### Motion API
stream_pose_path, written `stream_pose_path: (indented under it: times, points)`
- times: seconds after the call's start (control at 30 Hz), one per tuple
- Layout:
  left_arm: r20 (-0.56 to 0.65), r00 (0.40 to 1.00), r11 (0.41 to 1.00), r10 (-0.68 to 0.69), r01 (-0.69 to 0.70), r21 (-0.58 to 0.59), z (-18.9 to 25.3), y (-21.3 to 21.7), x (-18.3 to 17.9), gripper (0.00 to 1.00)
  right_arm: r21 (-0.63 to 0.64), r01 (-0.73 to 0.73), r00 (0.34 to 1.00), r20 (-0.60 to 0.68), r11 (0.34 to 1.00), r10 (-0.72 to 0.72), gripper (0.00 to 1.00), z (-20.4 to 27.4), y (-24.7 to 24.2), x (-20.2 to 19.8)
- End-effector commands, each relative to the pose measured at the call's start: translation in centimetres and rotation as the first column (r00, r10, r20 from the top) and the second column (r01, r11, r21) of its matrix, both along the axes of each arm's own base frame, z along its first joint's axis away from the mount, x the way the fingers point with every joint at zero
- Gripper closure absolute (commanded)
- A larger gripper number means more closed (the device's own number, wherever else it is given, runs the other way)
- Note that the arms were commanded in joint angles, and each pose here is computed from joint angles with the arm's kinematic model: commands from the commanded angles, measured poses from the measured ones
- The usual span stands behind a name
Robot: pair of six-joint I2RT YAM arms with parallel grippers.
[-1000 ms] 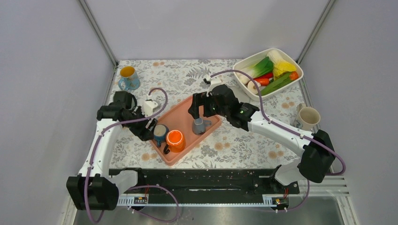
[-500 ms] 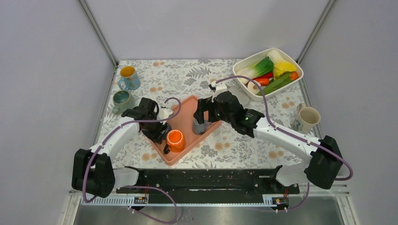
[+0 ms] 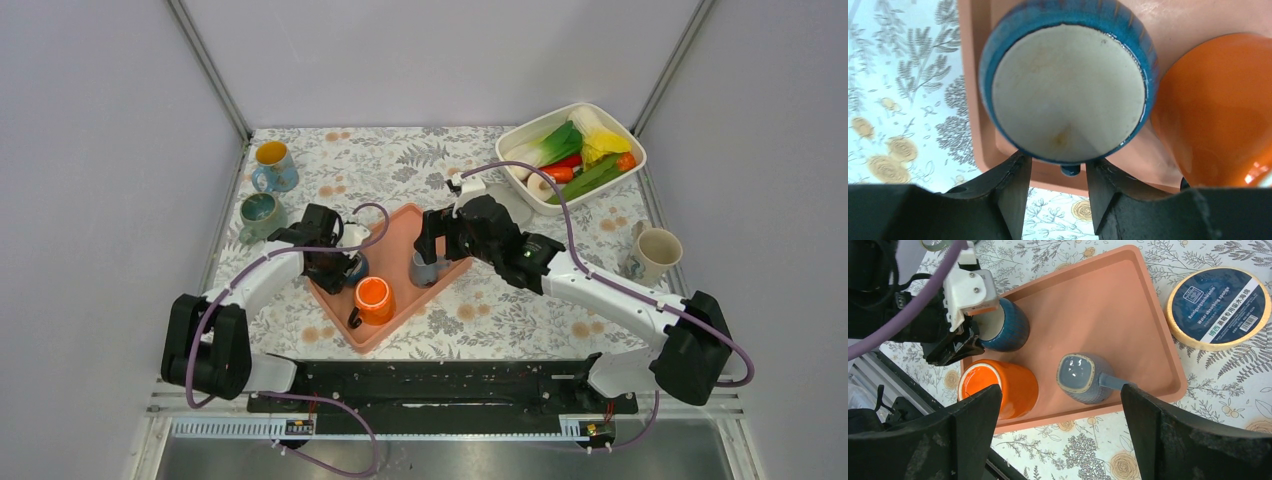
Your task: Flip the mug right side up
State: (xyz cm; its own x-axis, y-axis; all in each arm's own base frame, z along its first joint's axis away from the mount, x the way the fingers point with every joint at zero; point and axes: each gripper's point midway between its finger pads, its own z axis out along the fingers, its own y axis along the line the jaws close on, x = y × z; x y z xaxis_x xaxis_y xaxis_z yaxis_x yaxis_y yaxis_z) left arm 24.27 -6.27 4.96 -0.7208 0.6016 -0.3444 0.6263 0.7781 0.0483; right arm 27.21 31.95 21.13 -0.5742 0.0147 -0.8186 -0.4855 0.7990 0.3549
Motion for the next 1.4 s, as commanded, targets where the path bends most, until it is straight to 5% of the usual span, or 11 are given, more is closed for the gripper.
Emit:
stream_pose_path:
  times: [0.0, 0.2, 0.37, 0.53, 0.63, 0.73, 0.83, 1.13, 1.37]
  points:
    - [-0.011, 1.000, 0.999, -0.016, 0.015, -0.036, -0.5, -0.8, 0.9, 0.56, 0.018, 0.012, 0.998, 0.061, 1.000, -0.013, 0.01, 1.8, -0.6, 0.0]
    - [0.034, 0.999, 0.996, -0.003, 0.006, -0.089, 0.3, -1.8, 2.1, 0.79, 0.023, 0.003, 0.998, 0.059, 1.000, -0.004, 0.01, 1.8, -0.6, -0.3]
    - [0.041, 0.999, 0.994, -0.004, 0.008, -0.106, 0.6, -2.1, 2.4, 0.62, 0.018, 0.009, 0.998, 0.056, 1.000, -0.010, 0.02, 1.7, -0.7, -0.2]
    - [0.053, 0.999, 0.992, 0.009, -0.003, -0.126, 0.4, -2.6, 3.2, 0.63, 0.018, 0.004, 0.999, 0.053, 1.000, -0.005, 0.01, 1.7, -0.5, -0.2]
    - [0.054, 0.998, 0.989, 0.014, -0.006, -0.149, 0.5, -3.0, 3.4, 0.73, 0.018, 0.003, 0.999, 0.051, 1.000, -0.004, 0.02, 1.7, -0.5, -0.2]
    - [0.059, 0.998, 0.984, 0.013, -0.002, -0.176, 0.7, -3.5, 3.6, 1.00, 0.014, 0.004, 0.999, 0.050, 1.000, -0.004, 0.01, 1.6, -0.5, -0.2]
    - [0.086, 0.996, 0.971, 0.036, -0.015, -0.238, 2.2, -3.8, 4.4, 1.00, 0.014, 0.002, 0.998, 0.055, 1.000, -0.003, 0.02, 1.9, -0.4, -0.1]
    - [0.159, 0.984, 0.878, 0.081, 0.005, -0.478, 8.6, -6.2, 6.6, 1.00, 0.167, -0.138, 0.989, 0.074, 0.976, 0.127, 0.02, 4.3, 2.9, -1.3]
    - [0.191, 0.981, 0.734, 0.028, 0.110, -0.670, 16.0, -9.9, 5.8, 1.00, 0.394, -0.250, 0.968, 0.112, 0.885, 0.224, 0.02, 7.2, 4.6, -2.2]
